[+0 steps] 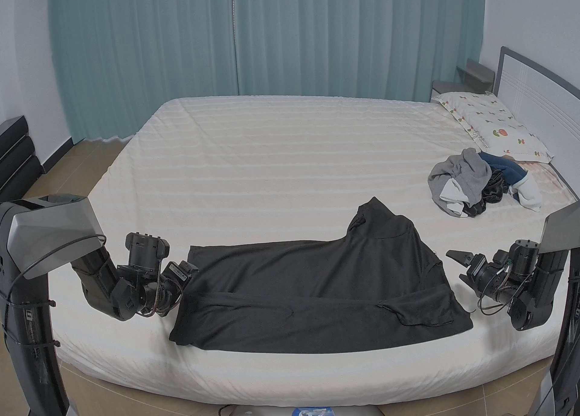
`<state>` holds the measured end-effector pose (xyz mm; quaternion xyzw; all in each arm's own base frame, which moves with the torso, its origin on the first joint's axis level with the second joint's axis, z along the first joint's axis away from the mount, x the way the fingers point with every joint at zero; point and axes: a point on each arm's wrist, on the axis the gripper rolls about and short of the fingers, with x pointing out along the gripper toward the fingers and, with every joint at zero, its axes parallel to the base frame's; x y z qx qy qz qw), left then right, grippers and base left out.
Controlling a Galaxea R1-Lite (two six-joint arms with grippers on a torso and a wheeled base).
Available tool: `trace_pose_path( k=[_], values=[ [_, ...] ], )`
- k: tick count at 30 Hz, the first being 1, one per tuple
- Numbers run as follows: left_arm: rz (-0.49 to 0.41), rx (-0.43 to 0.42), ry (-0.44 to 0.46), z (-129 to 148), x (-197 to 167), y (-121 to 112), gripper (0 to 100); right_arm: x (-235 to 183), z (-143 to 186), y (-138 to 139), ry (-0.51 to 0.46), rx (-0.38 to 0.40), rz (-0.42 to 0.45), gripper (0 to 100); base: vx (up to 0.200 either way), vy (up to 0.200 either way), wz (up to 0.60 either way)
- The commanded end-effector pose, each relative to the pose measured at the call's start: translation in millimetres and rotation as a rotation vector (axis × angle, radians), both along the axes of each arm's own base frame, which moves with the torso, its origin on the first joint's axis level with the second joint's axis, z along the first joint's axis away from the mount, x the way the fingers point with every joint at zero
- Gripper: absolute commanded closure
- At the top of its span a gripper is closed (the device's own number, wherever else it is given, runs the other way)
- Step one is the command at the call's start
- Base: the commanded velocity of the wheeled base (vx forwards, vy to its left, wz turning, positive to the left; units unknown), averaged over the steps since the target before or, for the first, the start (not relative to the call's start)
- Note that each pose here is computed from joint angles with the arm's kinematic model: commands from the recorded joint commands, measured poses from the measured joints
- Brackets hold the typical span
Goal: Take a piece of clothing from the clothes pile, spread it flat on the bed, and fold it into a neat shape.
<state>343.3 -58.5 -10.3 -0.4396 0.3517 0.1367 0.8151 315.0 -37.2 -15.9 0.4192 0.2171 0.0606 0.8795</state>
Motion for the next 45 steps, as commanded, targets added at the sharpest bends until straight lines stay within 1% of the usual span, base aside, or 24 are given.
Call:
trace_pose_path(
  k=[1,6,15,17,23,26,30,33,36,38,40,42,45],
  values=[
    [-0.002,0.0,0.005,0,-1,-1,0,0,1,0,-0.008,-0.001,0.001,0,0.0,0.0,0.0],
    [-0.005,-0.004,0.004,3,-3,-1,0,-1,0,0,-0.003,-0.003,0.002,0,0.0,0.0,0.0],
    [-0.013,-0.007,0.001,8,-10,-2,0,-1,0,1,-0.001,-0.003,0.003,0,0.0,-0.2,0.0],
    [-0.013,-0.005,-0.002,9,-10,-2,0,-1,0,1,-0.001,-0.001,0.003,0,0.0,0.0,0.0],
    [-0.001,-0.015,-0.06,28,-7,1,0,-1,-1,2,0.004,0.003,0.006,0,0.0,0.0,0.0],
    [-0.001,-0.01,-0.079,32,-5,3,0,-1,-1,3,0.006,0.007,0.008,0,0.0,0.0,0.0],
    [0.021,-0.008,-0.135,44,9,12,0,-4,-7,4,0.032,0.018,0.014,0,0.0,0.0,0.0],
    [0.025,0.024,-0.181,50,22,23,0,-2,-9,4,0.047,0.062,0.002,0,0.0,0.0,0.0],
    [0.003,0.085,-0.206,48,37,32,0,-1,-11,5,0.059,0.101,0.003,0,0.0,0.0,0.0],
    [-0.007,0.12,-0.221,46,48,38,0,-1,-12,5,0.064,0.108,0.017,0,0.0,0.0,0.0],
    [-0.03,0.138,-0.214,39,57,40,0,-1,-13,6,0.068,0.115,0.024,0,0.0,0.0,0.0],
    [-0.064,0.124,-0.219,36,68,43,0,-1,-14,6,0.072,0.117,0.029,0,0.0,0.0,0.0],
    [-0.125,0.071,-0.215,28,78,45,0,-2,-20,6,0.091,0.121,0.033,0,0.0,0.0,0.0]
  ],
)
